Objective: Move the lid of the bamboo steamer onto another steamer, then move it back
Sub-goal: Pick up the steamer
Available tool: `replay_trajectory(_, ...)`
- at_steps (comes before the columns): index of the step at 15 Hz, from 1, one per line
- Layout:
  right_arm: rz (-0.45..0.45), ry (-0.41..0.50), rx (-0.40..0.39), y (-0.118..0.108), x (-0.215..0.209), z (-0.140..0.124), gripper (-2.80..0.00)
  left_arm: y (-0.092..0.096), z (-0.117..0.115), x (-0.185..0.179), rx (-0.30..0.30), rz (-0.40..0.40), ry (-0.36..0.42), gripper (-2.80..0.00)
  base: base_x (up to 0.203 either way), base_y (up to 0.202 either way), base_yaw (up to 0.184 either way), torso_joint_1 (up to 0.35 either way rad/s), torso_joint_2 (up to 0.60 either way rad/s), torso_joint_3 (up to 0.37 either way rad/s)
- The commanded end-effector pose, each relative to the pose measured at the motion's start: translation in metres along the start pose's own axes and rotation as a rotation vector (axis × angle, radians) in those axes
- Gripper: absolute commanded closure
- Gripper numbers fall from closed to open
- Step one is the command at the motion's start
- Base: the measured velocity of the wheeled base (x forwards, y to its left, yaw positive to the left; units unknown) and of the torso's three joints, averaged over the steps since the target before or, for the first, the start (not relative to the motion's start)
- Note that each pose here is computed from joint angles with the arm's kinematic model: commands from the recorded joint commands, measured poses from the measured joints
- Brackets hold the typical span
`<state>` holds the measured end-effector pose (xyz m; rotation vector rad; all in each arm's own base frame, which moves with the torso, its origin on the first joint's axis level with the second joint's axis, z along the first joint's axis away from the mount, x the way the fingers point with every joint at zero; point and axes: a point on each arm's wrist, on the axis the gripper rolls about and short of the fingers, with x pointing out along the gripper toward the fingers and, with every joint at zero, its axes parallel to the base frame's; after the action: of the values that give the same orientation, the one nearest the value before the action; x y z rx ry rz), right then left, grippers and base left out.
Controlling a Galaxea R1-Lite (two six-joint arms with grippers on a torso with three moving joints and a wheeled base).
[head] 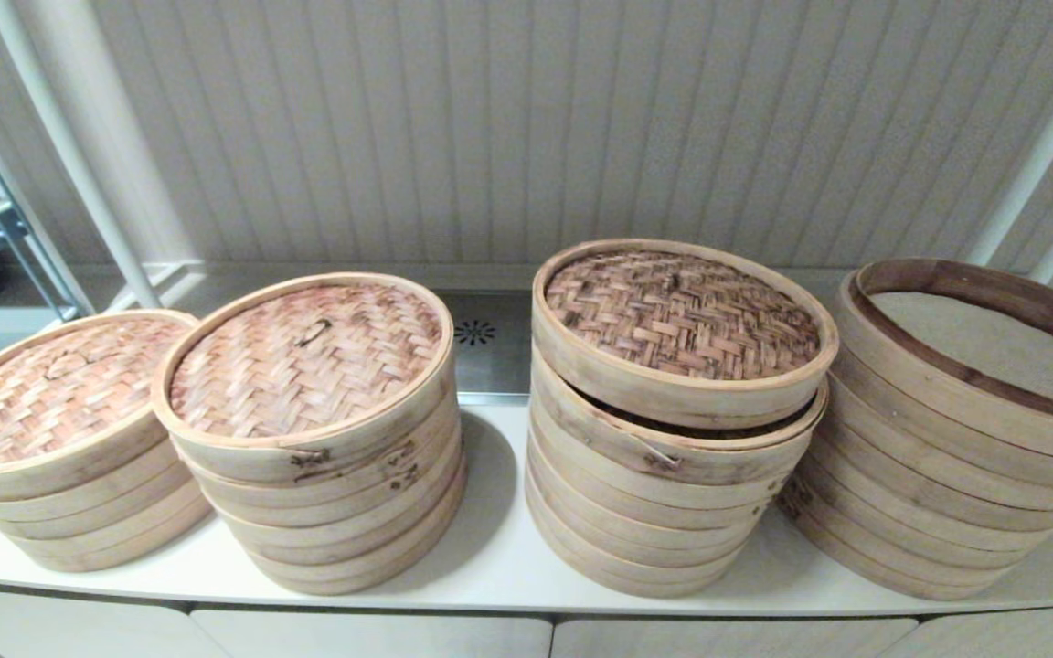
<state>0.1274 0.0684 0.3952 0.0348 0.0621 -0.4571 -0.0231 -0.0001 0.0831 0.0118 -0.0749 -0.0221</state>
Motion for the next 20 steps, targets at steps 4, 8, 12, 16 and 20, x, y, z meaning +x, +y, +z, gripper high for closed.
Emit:
replay_trajectory(4, -0.051, -0.162, -0.010, -0.147, -0.079, 0.007, 0.00, 0.000, -0.009, 0.002, 0.002, -0.001, 0.033, 0.00, 0.000, 0.000, 0.000, 0.000, 0.00, 0.000)
replay_trajectory(8, -0.207, -0.177, -0.092, -0.194, -0.122, -0.022, 0.00, 0.000, -0.009, 0.002, 0.002, -0.001, 0.033, 0.00, 0.000, 0.000, 0.000, 0.000, 0.00, 0.000)
replay_trajectory(12, -0.311, -0.156, -0.136, -0.193, -0.138, -0.048, 0.00, 0.000, -0.009, 0.002, 0.002, -0.001, 0.033, 0.00, 0.000, 0.000, 0.000, 0.000, 0.00, 0.000)
replay_trajectory(16, -0.182, -0.165, -0.123, -0.180, -0.143, -0.072, 0.00, 0.000, -0.009, 0.002, 0.002, -0.001, 0.035, 0.00, 0.000, 0.000, 0.000, 0.000, 0.00, 0.000)
replay_trajectory(20, 0.084, -0.108, -0.143, -0.159, -0.141, -0.122, 0.00, 0.000, -0.009, 0.002, 0.000, -0.001, 0.032, 0.00, 0.000, 0.000, 0.000, 0.000, 0.00, 0.000)
